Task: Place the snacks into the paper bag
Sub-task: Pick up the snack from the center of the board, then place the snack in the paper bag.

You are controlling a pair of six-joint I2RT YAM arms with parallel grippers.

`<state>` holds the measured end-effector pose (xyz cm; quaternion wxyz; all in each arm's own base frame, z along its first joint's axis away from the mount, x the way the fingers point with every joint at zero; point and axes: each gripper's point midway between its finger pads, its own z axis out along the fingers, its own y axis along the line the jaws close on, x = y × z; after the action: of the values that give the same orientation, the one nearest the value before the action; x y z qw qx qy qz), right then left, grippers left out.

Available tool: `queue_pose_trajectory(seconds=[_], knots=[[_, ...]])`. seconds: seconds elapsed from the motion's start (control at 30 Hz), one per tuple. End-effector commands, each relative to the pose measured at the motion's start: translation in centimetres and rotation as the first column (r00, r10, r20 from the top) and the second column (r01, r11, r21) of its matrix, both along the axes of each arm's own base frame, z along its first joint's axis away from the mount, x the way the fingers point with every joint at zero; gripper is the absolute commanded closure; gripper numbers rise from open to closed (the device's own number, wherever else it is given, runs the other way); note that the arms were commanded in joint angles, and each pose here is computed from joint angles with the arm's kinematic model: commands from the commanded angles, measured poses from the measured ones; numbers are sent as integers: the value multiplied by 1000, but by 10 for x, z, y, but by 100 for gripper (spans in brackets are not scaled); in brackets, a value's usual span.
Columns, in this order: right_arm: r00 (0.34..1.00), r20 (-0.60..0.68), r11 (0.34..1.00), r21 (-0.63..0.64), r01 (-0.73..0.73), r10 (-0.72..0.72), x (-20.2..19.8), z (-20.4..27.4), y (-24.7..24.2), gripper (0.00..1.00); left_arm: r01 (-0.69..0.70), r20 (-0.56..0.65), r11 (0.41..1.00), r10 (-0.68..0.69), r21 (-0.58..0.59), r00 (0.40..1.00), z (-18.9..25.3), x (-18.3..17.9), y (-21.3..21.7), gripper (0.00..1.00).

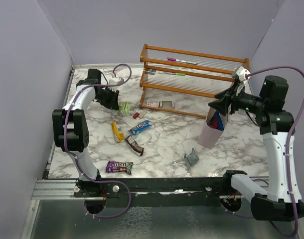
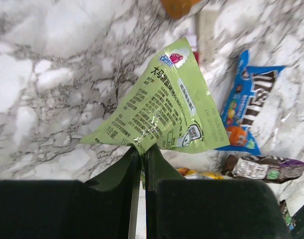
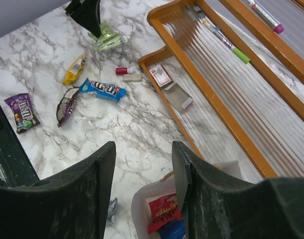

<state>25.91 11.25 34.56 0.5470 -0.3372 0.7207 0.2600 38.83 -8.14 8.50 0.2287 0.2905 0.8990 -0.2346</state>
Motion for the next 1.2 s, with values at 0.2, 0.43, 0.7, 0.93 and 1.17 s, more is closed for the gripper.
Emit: queue_pose_trajectory(seconds=[0.2, 0.43, 0.7, 0.93, 1.17], knots=[[993, 80, 984, 147, -102, 90, 3, 61, 19, 50, 167, 317, 970, -104, -179, 943, 150, -13, -86, 100], [986, 88, 956, 245, -160, 142, 10, 77, 32, 50, 294, 526, 941, -167, -169, 834, 219, -24, -165, 100], [992, 24, 940, 317, -128, 127, 32, 60, 41, 47, 371, 593, 896, -165, -243, 788, 263, -39, -229, 100], [977, -96, 922, 359, -143, 189, 47, 30, 69, 42, 381, 624, 880, -132, -285, 770, 275, -51, -258, 100], [976, -148, 925, 368, -96, 161, 59, 14, 75, 41, 391, 629, 866, -121, -312, 768, 277, -64, -275, 100]])
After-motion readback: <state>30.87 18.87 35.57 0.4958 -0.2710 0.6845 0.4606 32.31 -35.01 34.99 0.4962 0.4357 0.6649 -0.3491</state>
